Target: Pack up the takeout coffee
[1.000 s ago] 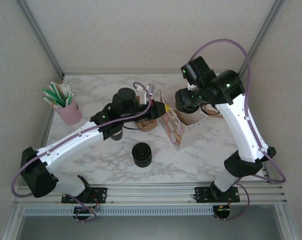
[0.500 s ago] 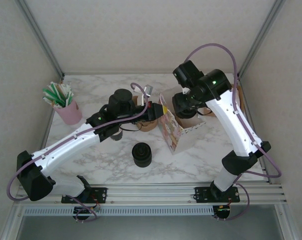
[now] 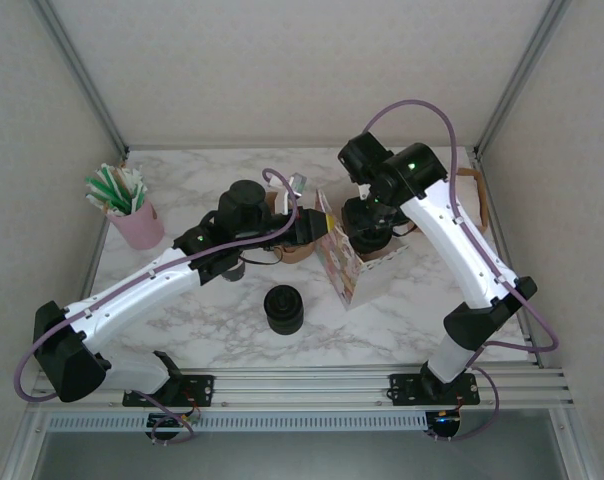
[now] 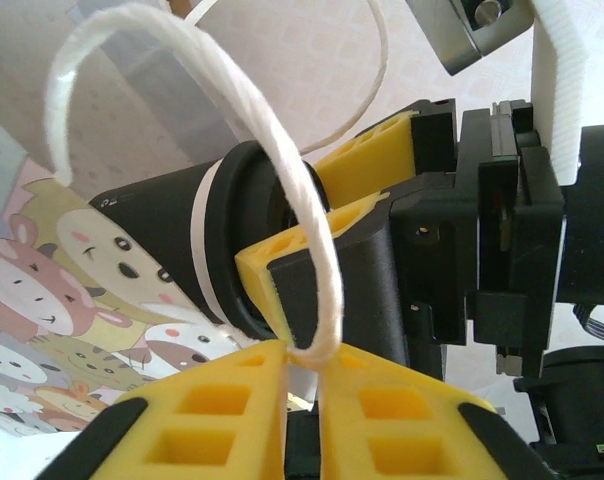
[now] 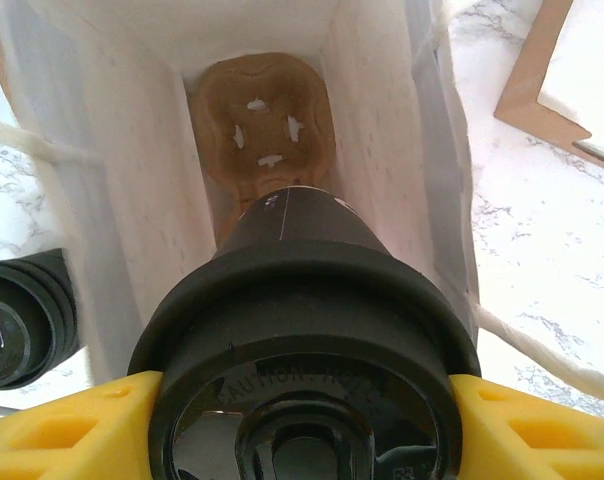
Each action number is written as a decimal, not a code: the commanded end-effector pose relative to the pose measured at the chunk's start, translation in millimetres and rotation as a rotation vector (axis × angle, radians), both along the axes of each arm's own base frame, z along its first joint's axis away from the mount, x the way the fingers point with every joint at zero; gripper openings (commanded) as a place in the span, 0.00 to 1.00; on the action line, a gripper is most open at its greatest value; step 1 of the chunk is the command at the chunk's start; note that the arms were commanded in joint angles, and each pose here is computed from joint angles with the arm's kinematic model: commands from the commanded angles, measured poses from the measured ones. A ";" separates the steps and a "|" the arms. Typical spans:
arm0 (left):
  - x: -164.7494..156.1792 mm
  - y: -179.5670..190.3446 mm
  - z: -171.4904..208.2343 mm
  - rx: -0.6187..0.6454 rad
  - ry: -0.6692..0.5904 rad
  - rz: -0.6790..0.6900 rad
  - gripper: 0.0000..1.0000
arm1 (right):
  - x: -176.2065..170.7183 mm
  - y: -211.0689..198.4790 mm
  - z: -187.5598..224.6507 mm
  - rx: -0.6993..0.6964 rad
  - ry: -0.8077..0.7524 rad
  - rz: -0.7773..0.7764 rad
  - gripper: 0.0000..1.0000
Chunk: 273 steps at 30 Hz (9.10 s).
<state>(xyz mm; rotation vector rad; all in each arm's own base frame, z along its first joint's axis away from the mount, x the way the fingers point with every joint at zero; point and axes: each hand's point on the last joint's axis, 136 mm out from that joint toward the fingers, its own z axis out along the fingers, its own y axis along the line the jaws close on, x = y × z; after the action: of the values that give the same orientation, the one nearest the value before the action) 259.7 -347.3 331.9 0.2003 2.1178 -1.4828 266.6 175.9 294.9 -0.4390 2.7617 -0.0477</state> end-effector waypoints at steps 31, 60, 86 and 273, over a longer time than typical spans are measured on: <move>-1.4 18.3 0.4 0.013 -0.037 0.031 0.17 | -17.7 -21.0 -53.1 -0.212 0.229 -0.002 0.66; 4.6 21.9 -6.9 0.026 -0.026 0.048 0.16 | -10.0 -10.0 -80.5 -0.152 0.281 0.023 0.66; 9.3 26.1 -8.8 0.036 -0.022 0.064 0.15 | -3.7 -7.4 -88.6 -0.070 0.270 0.000 0.66; 16.4 32.6 -8.5 0.062 -0.027 0.112 0.35 | 17.6 -7.1 -153.0 -0.014 0.285 -0.018 0.64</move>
<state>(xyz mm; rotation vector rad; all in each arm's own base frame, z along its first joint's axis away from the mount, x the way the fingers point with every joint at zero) 271.9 -319.7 304.5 0.1175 2.1735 -1.3538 281.8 171.6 155.3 -0.4473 3.0229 0.0080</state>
